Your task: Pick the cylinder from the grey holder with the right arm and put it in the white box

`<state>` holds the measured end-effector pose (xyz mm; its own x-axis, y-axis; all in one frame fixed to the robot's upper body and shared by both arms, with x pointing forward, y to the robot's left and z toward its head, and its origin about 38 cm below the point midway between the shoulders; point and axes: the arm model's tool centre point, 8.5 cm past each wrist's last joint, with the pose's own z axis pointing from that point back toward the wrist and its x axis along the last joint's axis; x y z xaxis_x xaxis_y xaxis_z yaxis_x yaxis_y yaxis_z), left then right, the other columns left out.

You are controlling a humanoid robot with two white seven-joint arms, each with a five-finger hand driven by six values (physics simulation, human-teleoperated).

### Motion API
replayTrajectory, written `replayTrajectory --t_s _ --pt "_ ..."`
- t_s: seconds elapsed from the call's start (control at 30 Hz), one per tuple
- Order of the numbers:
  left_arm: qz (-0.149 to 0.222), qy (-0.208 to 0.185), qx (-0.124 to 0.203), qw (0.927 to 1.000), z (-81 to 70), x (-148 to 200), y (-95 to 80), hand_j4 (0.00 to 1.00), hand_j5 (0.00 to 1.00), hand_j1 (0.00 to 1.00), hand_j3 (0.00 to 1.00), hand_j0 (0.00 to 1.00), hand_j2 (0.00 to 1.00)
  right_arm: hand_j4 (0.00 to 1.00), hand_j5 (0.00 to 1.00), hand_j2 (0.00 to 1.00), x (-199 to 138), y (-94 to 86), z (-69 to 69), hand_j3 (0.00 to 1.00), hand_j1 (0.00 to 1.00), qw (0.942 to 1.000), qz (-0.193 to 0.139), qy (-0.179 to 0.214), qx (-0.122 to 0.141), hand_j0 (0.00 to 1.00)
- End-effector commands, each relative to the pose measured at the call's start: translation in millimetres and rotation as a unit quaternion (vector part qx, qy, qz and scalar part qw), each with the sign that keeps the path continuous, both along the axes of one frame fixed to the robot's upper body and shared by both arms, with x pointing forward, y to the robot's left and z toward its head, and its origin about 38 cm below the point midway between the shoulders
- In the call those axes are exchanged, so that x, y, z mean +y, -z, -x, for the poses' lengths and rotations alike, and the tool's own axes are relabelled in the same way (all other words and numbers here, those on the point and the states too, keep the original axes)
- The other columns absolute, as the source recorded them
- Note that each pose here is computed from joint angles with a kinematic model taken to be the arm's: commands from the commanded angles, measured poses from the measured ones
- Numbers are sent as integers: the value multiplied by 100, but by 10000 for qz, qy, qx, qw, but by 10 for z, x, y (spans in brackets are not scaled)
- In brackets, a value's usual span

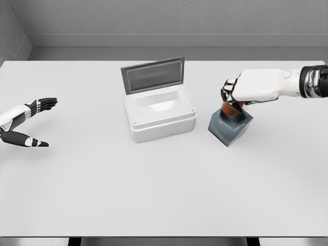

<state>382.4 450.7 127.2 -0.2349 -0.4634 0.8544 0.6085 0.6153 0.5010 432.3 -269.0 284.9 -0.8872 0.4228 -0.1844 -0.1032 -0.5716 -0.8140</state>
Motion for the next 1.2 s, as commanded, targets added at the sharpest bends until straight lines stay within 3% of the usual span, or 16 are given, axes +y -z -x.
replayTrajectory --t_s 0.0,0.07,0.2,0.3,0.5,1.17 --pt "31 -20 -3 10000 -2 7 -10 100 100 100 100 100 100 15 15 15 -61 -212 -33 15 15 9995 -176 108 -246 15" --pt "31 -21 -3 10000 -2 7 -10 100 100 100 100 100 100 15 15 15 -25 -340 -57 15 15 9988 -287 82 -395 15" --pt "29 -27 0 10000 -2 12 -8 100 100 100 100 100 100 15 15 15 383 -386 -122 15 15 9969 -561 -315 -446 15" --pt "29 -27 0 10000 -2 12 -8 100 100 100 100 100 100 15 15 15 802 -324 -327 15 15 9941 -929 -483 -295 15" --pt "29 -27 0 10000 -2 12 -8 100 100 100 100 100 100 15 15 15 1117 -213 -325 15 15 9931 -876 -772 -140 15" --pt "30 -31 -6 10000 -3 14 -12 100 100 100 100 100 100 15 15 15 1189 -117 -373 15 15 9939 -787 -771 -8 15"
